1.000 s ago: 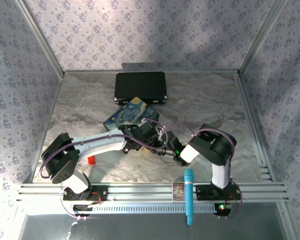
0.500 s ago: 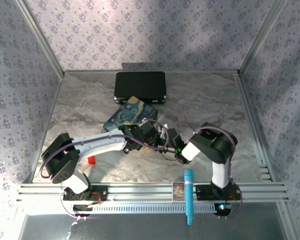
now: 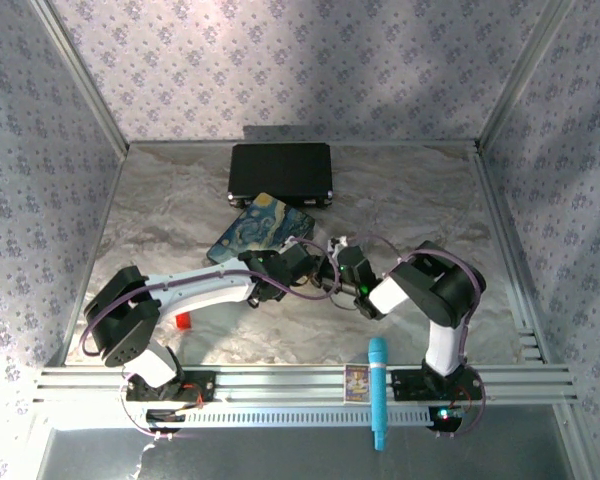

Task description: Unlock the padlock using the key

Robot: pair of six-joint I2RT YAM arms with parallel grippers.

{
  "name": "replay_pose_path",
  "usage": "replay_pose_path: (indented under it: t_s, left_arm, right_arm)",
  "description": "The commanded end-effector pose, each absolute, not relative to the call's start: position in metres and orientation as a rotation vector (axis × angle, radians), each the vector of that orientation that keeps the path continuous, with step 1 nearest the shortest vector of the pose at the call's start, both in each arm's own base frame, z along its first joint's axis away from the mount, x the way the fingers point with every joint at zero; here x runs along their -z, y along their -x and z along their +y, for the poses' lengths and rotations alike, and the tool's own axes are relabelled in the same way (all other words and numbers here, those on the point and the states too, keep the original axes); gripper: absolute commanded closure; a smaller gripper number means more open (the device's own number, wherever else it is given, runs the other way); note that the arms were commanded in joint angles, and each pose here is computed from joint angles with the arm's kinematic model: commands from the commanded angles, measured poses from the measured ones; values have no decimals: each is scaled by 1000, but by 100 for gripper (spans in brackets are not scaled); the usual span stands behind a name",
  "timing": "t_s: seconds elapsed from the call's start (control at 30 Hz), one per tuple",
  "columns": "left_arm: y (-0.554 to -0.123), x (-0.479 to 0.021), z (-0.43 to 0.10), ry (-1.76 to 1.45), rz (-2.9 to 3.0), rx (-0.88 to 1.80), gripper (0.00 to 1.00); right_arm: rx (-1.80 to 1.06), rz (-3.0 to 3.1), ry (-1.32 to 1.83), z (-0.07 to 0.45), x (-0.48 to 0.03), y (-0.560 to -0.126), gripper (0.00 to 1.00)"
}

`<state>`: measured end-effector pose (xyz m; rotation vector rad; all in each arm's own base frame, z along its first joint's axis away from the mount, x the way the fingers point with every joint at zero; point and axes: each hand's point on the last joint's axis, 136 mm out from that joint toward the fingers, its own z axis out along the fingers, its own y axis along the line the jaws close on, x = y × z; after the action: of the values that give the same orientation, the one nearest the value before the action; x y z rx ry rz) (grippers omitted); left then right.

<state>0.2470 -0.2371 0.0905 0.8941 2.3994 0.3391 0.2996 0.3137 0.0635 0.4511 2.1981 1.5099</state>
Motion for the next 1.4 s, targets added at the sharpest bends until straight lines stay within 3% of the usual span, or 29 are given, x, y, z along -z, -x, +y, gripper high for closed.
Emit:
replay_pose_path:
  t_s: [0.0,0.2,0.4,0.5,0.57,0.63,0.7,1.13,1.37]
  left_arm:
    - [-190,-34,-207,-1113,2667,-391,59]
    - [-193,-38,-205,-1098,2656,-414,59]
    - [-202,-50,-196,-1033,2622,-508,55]
    - [-209,-61,-193,-980,2589,-540,41]
    - [-211,-69,-191,-929,2584,-542,20]
    - [-211,-74,-191,-876,2590,-528,8]
    - [-211,-76,-191,-824,2599,-514,2]
    - [-217,-92,-169,-505,2574,-413,0]
    - [-219,-92,-137,-268,2598,-364,0]
  right_arm:
    - [-1513,2124,-502,307,-80,-316,100]
    - [-1482,2196,-446,314,-72,-304,100]
    - [-1407,2476,-396,308,-26,-266,100]
    - [-1282,2611,-354,293,-8,-249,99]
    - [-1194,2695,-321,281,-1,-240,99]
    - [-1105,2763,-302,268,4,-232,99]
    - [-1035,2824,-276,257,7,-225,98]
    - [-728,3079,-141,204,19,-201,92]
    - [-452,3117,-17,179,9,-204,80]
